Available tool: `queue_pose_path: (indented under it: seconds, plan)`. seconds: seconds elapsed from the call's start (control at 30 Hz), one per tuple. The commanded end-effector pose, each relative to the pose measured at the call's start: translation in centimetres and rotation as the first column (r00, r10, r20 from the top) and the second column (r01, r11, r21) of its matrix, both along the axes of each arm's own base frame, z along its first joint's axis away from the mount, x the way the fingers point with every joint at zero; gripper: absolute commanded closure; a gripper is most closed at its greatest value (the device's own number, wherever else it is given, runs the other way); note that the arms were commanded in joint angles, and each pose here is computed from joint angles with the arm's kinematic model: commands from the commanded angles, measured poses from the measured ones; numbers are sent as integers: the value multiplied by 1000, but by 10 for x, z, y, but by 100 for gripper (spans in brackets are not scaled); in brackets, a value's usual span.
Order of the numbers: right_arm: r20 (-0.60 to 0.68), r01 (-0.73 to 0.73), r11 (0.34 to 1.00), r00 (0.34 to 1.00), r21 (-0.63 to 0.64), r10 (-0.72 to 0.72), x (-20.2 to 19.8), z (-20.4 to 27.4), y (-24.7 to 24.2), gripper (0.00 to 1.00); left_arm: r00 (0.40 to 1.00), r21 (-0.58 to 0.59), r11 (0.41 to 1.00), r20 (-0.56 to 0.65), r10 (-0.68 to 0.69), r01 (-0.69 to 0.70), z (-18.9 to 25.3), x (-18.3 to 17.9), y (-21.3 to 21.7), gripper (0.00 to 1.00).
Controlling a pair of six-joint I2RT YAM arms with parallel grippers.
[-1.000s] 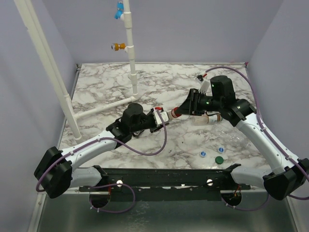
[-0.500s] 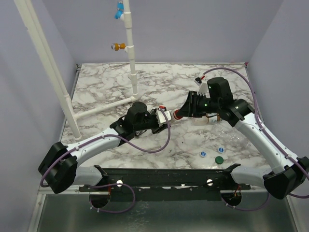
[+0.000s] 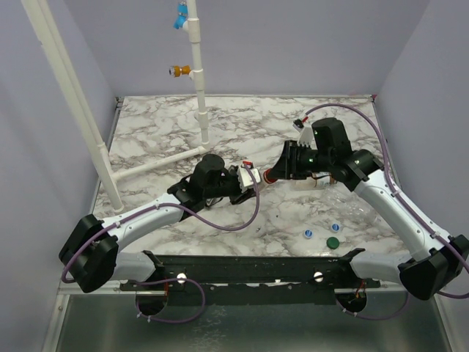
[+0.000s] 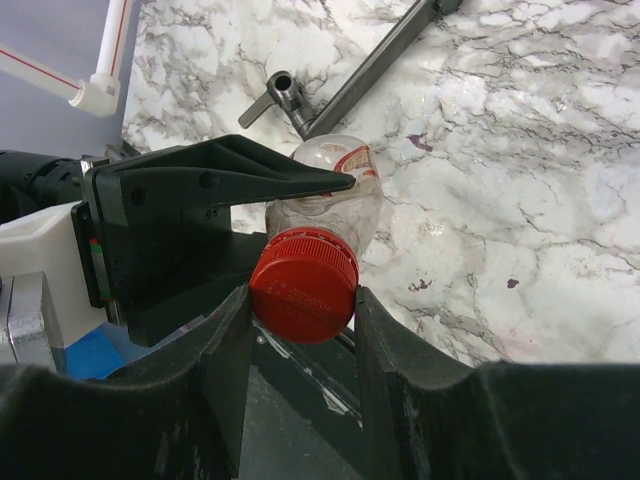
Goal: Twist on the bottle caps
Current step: Screw the bottle cap onto the plastic bottle.
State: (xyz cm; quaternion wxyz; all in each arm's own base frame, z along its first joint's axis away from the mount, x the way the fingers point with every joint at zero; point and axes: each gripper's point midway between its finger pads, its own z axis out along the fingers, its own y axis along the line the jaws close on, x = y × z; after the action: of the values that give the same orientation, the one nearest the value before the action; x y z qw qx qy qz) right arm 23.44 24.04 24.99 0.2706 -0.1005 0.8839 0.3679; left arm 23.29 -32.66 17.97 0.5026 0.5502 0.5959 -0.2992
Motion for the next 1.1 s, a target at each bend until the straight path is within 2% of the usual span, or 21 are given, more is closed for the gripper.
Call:
queue_pose_path:
  seconds: [0.0,0.27,0.53,0.73,1.07]
  plan:
    - [-127,-16,1000,992,-8,15,-12,-18,6,75,994,-132,991,107,5,10,53,6,-13,100]
    - [-207,131,990,968,-60,-141,0,-34,0,76,969,-216,964,156,193,-158,69,33,-10,100]
    - [-281,172,984,943,-45,-178,2,-37,6,76,922,-254,941,257,289,-224,81,43,-13,100]
    - [-325,250,967,911,-55,-254,8,-41,6,76,883,-299,910,284,374,-289,91,50,-14,100]
    - [-407,329,940,850,-83,-334,16,-47,10,76,848,-292,892,311,430,-345,84,55,-21,100]
